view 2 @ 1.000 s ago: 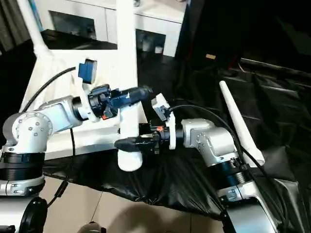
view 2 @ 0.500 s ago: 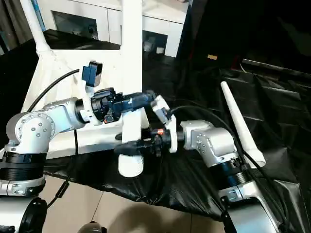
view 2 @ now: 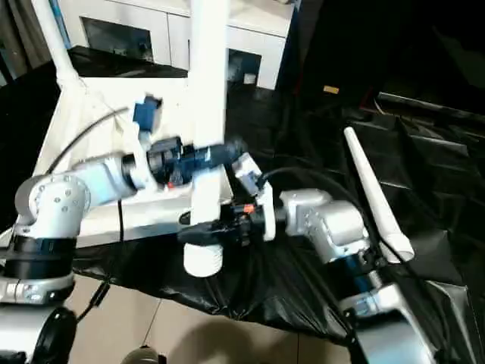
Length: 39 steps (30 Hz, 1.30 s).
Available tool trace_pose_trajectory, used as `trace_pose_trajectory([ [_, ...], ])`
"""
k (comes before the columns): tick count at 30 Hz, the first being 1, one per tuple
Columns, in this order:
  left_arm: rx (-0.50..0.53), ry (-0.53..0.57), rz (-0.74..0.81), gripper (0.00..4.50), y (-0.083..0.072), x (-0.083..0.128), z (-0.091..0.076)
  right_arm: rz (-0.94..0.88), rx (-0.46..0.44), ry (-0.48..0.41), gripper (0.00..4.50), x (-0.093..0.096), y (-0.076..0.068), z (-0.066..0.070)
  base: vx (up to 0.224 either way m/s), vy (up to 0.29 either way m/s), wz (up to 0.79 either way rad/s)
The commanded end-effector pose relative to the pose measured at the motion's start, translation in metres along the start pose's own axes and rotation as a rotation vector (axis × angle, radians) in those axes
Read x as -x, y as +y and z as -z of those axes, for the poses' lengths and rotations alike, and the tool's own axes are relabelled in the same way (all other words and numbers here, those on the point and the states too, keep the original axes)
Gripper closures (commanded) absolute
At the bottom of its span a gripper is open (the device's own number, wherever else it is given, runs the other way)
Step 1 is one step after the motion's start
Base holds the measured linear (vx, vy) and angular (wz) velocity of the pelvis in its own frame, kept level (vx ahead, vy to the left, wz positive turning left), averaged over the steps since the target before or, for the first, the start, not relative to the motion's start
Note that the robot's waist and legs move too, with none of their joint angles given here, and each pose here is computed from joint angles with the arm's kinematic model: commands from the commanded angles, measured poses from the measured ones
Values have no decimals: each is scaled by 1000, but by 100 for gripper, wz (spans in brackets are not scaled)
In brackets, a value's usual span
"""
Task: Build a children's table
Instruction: Pick table leg
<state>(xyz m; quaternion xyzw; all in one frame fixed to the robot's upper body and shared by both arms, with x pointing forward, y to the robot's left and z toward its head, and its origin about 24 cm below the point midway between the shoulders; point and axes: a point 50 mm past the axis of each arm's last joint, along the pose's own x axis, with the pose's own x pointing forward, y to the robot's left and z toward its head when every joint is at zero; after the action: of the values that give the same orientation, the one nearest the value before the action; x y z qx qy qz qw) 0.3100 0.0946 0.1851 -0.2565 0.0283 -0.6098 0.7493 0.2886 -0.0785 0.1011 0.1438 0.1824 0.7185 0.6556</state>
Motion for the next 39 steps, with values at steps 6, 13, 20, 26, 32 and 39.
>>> trace_pose_trajectory([
  [6,-64,-289,-239,144,11,9,-20,365,110,-178,261,10,-21,-11,0,0,0],
  [13,-373,139,-515,144,42,38,11,808,185,-238,261,31,-50,-13,0,0,0],
  [20,-541,557,-441,144,50,57,49,865,205,-230,261,38,-52,-13,0,0,0],
  [26,-562,686,-382,173,53,66,66,892,231,-225,261,40,-55,-10,0,0,0],
  [32,-503,790,-352,213,54,79,80,889,240,-210,261,40,-53,-8,0,0,0],
  [39,-502,829,-323,259,60,89,84,808,236,-177,261,32,-50,-4,0,0,0],
])
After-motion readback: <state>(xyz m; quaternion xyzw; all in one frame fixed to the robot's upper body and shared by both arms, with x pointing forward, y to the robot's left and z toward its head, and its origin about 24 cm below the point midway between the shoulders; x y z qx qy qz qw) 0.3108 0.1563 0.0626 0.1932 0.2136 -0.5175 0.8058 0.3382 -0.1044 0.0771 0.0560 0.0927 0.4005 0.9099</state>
